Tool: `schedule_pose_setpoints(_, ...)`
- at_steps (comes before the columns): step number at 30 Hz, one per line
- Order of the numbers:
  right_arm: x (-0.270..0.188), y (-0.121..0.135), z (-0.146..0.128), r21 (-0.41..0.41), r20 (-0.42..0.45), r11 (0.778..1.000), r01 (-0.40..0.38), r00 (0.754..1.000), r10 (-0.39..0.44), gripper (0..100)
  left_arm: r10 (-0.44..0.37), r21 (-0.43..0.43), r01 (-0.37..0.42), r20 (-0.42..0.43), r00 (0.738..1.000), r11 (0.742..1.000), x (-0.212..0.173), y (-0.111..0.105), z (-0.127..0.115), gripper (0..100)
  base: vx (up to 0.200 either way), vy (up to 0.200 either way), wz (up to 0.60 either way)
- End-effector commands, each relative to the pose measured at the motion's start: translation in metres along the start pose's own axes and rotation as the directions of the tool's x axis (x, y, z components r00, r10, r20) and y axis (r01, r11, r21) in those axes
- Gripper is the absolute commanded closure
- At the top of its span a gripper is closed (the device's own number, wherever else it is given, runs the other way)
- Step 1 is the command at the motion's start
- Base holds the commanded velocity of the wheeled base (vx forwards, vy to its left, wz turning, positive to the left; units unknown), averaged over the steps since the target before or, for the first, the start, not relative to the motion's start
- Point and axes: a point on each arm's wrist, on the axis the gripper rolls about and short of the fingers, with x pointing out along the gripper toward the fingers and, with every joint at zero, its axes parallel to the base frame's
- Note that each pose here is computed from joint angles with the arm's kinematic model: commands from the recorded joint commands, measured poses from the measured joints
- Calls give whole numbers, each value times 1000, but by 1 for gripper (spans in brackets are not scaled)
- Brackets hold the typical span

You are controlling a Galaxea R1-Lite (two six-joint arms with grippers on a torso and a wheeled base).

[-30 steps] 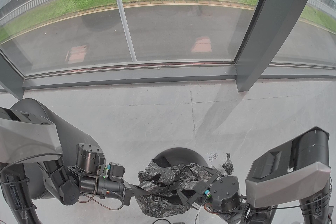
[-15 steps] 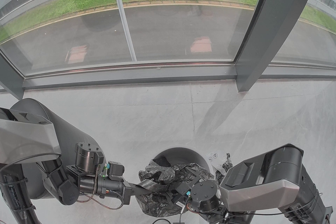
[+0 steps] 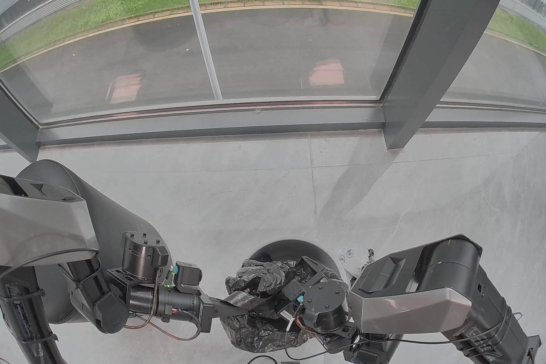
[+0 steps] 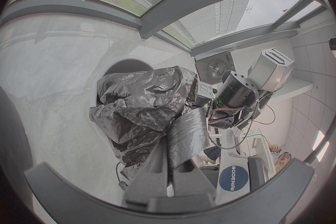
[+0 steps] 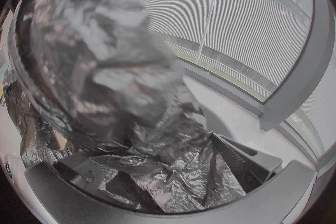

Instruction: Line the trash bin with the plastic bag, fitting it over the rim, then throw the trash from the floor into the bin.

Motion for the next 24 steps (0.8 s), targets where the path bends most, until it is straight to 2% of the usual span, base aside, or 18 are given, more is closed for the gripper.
schedule_pose_setpoints(1,-7,-9,3,5,-6,999,38,999,-38,0,0,-1,0,-1,1000,1000,1,1,0,100,0,0,0)
schedule_pose_setpoints(10,-25,-34,9,39,-53,990,137,989,-135,0,1,0,-1,2,1000,1000,0,1,0,100,0,0,0)
schedule_pose_setpoints(17,-21,-49,28,90,-14,972,217,976,-216,0,1,0,-1,2,1000,1000,0,1,0,100,0,0,0)
schedule_pose_setpoints(24,-2,-59,35,139,22,956,259,964,-265,0,1,-2,-1,-1,1000,1000,1,2,0,100,0,0,0)
